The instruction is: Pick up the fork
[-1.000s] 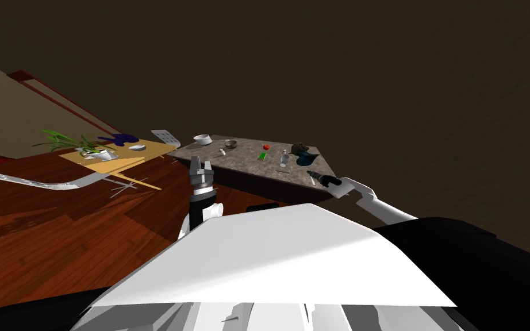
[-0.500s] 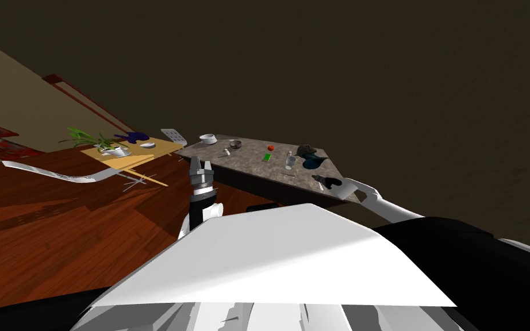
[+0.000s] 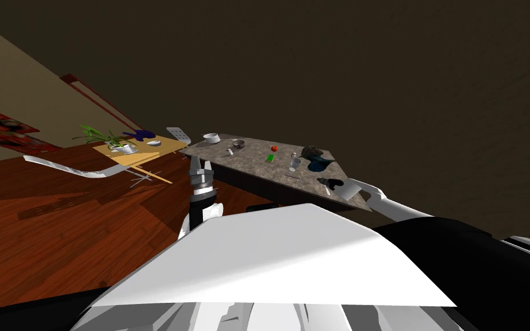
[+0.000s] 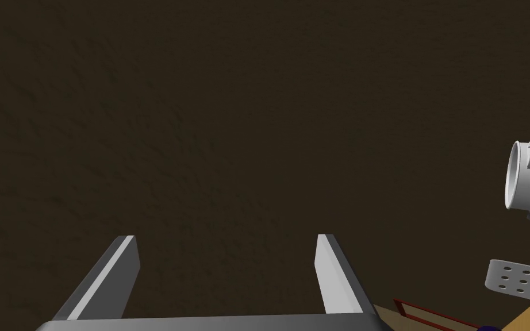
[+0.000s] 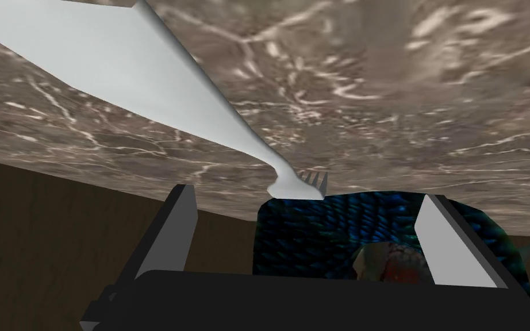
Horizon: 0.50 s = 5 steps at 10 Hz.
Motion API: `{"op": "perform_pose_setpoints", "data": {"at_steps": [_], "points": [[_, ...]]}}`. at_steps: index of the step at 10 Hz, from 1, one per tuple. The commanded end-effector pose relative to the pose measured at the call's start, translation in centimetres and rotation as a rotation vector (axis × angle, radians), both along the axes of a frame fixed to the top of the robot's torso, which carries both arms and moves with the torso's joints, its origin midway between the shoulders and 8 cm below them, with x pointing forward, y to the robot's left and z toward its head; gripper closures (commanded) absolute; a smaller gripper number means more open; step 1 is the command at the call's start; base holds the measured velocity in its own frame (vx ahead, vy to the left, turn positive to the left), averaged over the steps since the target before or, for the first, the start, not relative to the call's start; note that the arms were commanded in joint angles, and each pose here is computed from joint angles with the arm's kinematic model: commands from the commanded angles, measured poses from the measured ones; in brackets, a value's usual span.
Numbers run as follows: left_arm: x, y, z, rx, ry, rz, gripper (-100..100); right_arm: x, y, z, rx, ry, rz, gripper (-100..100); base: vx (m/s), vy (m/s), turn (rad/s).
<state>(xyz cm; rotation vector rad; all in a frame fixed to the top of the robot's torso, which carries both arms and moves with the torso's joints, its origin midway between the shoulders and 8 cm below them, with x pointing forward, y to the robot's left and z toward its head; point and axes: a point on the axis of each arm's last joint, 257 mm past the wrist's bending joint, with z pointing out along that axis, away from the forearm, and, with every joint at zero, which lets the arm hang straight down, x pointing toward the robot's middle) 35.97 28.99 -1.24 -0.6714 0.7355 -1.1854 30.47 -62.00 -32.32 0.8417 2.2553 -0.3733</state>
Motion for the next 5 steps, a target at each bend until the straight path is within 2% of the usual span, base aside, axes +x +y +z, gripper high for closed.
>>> {"op": "perform_pose_setpoints", "data": {"at_steps": [1,2,5], "points": [[0.0,0.0,0.0,0.0,0.0,0.0,0,0.0,0.0,0.0,0.0,0.0,0.0,0,0.0,0.0,0.0],[0.0,0.0,0.0,0.0,0.0,0.0,0,-0.4,-0.9,-0.2,0.001,0.001,-0.02,-100,-0.026,0.009,0.168],[0.0,0.0,0.0,0.0,0.0,0.0,0,-1.9,-3.6,-0.9,0.003,0.003,-0.08,-100,-0.067,0.006,0.194]]}}
